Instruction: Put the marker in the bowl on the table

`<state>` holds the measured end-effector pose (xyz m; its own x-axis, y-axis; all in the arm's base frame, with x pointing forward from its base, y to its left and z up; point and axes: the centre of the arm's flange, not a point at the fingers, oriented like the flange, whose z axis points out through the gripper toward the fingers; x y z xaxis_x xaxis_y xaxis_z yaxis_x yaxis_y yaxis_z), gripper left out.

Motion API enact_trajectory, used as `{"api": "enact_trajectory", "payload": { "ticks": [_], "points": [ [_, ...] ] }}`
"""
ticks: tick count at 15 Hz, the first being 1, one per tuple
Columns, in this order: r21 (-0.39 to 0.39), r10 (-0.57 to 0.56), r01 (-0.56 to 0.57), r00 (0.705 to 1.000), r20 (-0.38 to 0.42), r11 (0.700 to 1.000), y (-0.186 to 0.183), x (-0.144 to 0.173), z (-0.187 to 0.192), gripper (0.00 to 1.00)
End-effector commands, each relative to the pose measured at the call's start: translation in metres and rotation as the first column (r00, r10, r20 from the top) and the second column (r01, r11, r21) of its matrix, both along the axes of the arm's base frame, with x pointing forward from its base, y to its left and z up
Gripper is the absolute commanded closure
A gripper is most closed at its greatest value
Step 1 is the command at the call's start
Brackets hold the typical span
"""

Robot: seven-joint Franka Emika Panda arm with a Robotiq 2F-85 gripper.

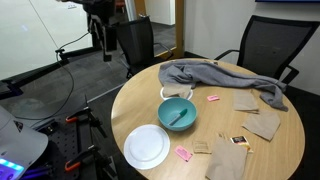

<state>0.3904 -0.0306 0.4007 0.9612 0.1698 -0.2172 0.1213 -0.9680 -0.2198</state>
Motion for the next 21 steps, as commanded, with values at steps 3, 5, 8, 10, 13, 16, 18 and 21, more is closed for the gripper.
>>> {"api": "enact_trajectory", "payload": {
  "ticks": [3, 5, 8, 10, 13, 16, 18, 21],
  "points": [
    [-0.050, -0.094, 0.104, 0.980, 0.175, 0.993, -0.015, 0.027, -0.006, 0.00],
    [-0.069, -0.139, 0.161, 0.959, 0.249, 0.985, -0.020, 0.037, -0.013, 0.00],
    [-0.083, -0.169, 0.209, 0.925, 0.341, 0.974, -0.025, 0.049, -0.027, 0.00],
    [-0.088, -0.188, 0.236, 0.909, 0.372, 0.968, -0.029, 0.055, -0.038, 0.00],
    [-0.087, -0.201, 0.253, 0.899, 0.389, 0.964, -0.040, 0.063, -0.059, 0.00],
    [-0.092, -0.204, 0.259, 0.897, 0.393, 0.962, -0.049, 0.072, -0.082, 0.00],
    [-0.090, -0.205, 0.260, 0.895, 0.396, 0.961, -0.053, 0.077, -0.098, 0.00],
    [-0.103, -0.192, 0.252, 0.896, 0.401, 0.962, -0.057, 0.088, -0.121, 0.00]
  ]
}}
